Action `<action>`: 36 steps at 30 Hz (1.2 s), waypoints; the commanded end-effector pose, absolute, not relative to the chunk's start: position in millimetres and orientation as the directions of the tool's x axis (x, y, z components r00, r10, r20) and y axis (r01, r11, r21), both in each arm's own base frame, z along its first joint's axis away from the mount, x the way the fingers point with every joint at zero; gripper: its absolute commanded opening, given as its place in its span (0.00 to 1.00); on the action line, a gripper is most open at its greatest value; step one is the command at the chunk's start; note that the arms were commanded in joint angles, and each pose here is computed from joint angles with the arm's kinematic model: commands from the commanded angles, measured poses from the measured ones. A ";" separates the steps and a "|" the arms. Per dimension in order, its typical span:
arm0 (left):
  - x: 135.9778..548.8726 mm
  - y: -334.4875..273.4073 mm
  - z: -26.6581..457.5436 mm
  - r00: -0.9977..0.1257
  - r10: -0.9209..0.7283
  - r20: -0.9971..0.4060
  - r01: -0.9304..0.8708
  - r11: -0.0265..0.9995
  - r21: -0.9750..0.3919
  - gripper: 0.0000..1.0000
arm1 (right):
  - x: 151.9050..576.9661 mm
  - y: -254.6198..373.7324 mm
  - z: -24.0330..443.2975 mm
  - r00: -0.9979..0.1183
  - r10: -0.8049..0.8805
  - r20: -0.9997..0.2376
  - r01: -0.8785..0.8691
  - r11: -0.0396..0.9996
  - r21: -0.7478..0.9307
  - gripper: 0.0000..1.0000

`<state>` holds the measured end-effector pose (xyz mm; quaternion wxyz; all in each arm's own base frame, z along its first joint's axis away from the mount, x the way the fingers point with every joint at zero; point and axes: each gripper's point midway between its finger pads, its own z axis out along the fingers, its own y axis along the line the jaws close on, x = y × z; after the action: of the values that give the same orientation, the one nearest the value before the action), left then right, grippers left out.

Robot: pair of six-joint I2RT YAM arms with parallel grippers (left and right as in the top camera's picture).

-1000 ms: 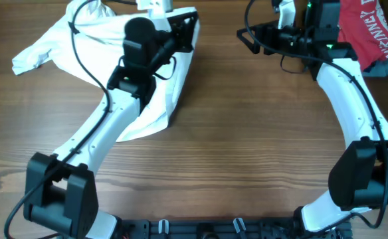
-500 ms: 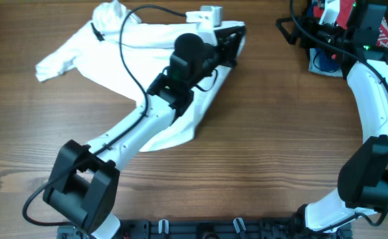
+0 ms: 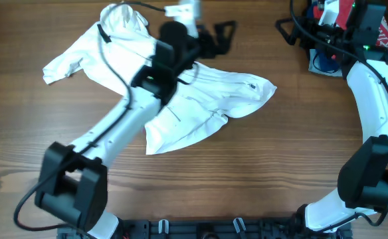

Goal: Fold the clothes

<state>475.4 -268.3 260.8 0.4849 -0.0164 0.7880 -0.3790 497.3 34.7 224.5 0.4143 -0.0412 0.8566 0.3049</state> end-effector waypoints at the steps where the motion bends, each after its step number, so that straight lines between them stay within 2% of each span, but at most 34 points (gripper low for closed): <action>1: 490.8 -196.0 285.1 -0.445 -0.386 -0.808 0.273 0.801 -0.533 1.00 | 492.9 57.9 244.3 -0.636 0.152 -0.756 -0.377 0.794 0.477 0.86; 8: 499.5 -69.4 218.6 -0.550 -0.364 -0.751 -0.032 0.908 -0.417 1.00 | 476.8 103.2 189.7 -0.767 0.052 -0.639 -0.281 0.869 0.407 0.86; 14: 490.3 6.2 173.1 -0.597 -0.359 -0.718 -0.261 0.933 -0.250 1.00 | 467.0 152.8 178.2 -0.757 -0.080 -0.649 -0.352 0.886 0.302 0.86; 20: 481.7 60.5 117.5 -0.653 -0.407 -0.639 -0.405 0.900 -0.160 1.00 | 465.6 159.9 175.7 -0.752 -0.104 -0.651 -0.351 0.899 0.261 0.86; 29: 511.4 123.7 47.3 -0.668 -0.303 -0.679 -0.379 0.924 -0.040 1.00 | 464.3 159.4 174.5 -0.749 -0.124 -0.651 -0.364 0.898 0.248 0.86; 36: 528.2 128.8 8.8 -0.693 -0.169 -0.701 -0.267 0.963 0.032 1.00 | 463.9 159.2 174.0 -0.753 -0.118 -0.647 -0.358 0.899 0.252 0.86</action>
<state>524.1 129.0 28.9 0.3800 -0.1761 0.9066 0.0511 458.0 161.3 172.5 0.3200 -0.1264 0.9189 0.1933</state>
